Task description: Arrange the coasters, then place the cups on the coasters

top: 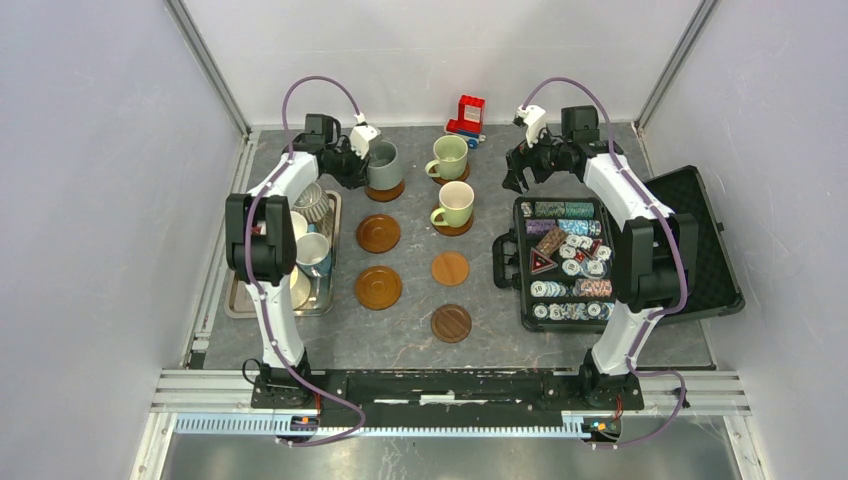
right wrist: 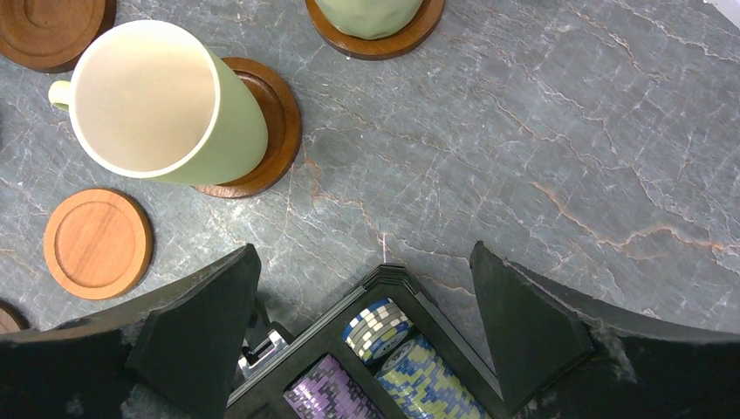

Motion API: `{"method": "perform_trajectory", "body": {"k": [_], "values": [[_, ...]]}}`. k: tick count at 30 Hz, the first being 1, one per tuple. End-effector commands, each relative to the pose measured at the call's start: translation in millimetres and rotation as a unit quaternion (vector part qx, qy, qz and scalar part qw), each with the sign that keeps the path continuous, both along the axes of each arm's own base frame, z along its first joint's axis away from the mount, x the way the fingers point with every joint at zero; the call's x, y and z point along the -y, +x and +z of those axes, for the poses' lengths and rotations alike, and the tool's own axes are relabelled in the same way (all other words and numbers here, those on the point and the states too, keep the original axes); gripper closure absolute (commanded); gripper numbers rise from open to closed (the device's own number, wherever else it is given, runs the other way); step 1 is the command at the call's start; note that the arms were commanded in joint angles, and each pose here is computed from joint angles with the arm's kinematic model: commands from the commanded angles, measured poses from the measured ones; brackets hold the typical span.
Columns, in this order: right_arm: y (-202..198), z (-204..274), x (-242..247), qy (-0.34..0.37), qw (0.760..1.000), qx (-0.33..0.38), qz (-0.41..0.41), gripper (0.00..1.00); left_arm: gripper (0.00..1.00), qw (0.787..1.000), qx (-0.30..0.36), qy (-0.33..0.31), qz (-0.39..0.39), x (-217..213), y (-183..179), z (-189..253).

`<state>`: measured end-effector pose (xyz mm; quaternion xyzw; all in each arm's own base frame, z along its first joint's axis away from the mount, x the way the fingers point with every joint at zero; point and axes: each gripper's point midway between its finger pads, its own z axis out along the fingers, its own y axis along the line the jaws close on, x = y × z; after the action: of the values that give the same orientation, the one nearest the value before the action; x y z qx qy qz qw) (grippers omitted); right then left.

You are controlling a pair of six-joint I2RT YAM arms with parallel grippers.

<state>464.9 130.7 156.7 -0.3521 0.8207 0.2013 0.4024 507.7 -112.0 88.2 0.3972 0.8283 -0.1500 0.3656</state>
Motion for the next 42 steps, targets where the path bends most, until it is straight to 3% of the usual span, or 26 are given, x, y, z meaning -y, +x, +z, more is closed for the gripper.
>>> {"method": "perform_trajectory", "body": {"k": [1,30,32,36,42], "values": [[0,26,-2,0.014,0.999,0.032,0.002,0.02,0.98,0.997,0.068,-0.011,-0.044,11,17,21],[2,18,-2,0.015,1.0,0.021,-0.005,0.02,0.98,0.997,0.075,0.021,-0.028,0,22,-10],[2,17,-2,0.014,1.0,0.019,-0.005,0.02,0.94,0.997,0.072,0.021,-0.031,1,20,-11],[3,17,-1,0.014,1.0,0.019,-0.006,0.02,0.72,0.997,0.06,0.025,-0.034,0,17,-13],[4,16,-1,0.014,1.0,0.019,-0.006,0.02,0.56,0.997,0.045,0.03,-0.048,2,9,-15]]}}
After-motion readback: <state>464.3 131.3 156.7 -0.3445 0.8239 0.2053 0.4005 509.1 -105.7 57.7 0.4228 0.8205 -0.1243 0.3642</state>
